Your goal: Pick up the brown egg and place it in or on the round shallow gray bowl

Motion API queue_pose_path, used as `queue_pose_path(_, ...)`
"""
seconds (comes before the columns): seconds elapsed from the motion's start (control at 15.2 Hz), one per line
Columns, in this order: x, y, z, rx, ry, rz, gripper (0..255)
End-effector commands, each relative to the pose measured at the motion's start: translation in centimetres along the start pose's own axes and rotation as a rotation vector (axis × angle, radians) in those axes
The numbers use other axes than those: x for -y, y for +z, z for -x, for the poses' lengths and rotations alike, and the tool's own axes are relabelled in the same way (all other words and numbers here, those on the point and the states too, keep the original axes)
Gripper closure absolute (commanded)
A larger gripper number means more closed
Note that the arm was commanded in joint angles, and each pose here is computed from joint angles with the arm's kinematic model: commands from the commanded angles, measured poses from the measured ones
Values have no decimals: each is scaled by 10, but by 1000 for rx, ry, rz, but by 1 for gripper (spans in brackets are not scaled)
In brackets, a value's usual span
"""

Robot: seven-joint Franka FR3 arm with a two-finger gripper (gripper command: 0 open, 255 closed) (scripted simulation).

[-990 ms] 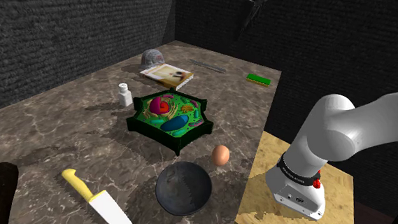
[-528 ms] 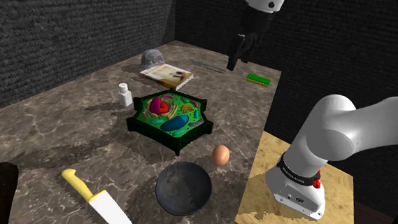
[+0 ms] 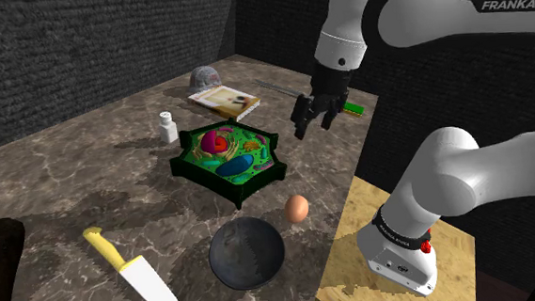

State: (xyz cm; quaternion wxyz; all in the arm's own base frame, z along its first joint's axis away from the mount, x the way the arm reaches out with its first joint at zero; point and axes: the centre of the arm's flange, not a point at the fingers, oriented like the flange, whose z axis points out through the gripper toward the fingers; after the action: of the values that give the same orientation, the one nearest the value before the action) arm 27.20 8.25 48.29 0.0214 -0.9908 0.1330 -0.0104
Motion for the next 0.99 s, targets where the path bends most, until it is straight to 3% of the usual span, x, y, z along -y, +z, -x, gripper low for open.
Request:
queue_pose_path(0.0, 9, 22, 6, 27, 60, -7, 0)
queue_pose_path(0.59, 56, 116, 39, 148, 306, -35, 0)
queue_pose_path(0.92, 61, 143, 44, 156, 323, -37, 0)
